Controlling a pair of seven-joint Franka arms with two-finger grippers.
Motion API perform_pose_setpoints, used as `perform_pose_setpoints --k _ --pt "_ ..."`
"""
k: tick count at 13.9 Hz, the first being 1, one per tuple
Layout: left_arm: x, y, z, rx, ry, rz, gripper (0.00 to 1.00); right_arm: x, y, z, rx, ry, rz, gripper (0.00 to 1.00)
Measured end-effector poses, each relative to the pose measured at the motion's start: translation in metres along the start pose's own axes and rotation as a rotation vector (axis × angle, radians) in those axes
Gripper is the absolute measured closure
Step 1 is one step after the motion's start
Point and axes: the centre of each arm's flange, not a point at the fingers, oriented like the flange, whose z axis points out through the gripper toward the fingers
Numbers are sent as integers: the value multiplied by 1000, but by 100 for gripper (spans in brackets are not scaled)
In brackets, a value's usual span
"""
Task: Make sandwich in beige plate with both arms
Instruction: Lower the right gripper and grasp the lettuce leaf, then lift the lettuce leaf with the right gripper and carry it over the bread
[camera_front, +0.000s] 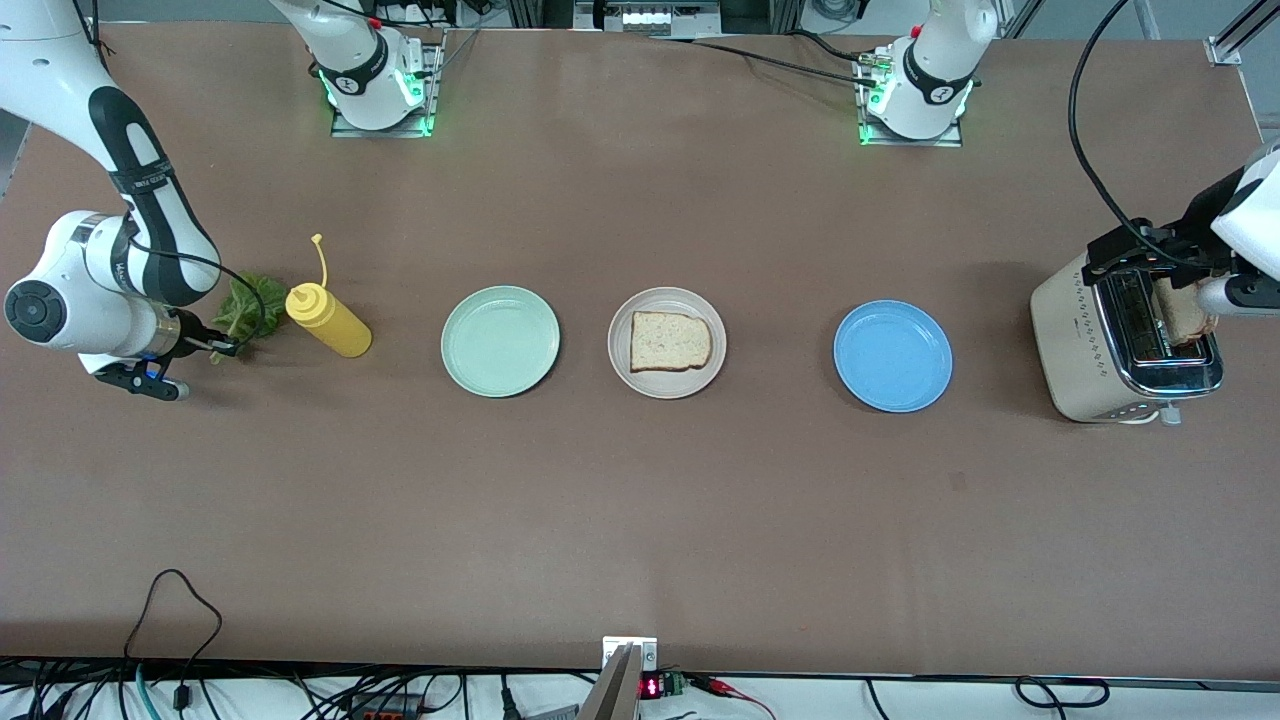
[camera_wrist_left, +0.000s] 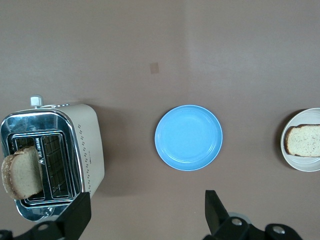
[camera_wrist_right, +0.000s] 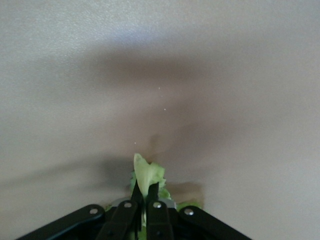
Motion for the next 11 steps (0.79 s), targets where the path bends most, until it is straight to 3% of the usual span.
perform_pose_setpoints --k 4,8,11 --pt "0 0 0 0 0 0 0 2 6 -33 -5 43 -57 96" --pt "0 0 0 0 -1 0 0 -17 9 -97 -18 34 -83 96" --pt "0 0 0 0 -1 0 0 -38 -13 -151 25 27 -89 96"
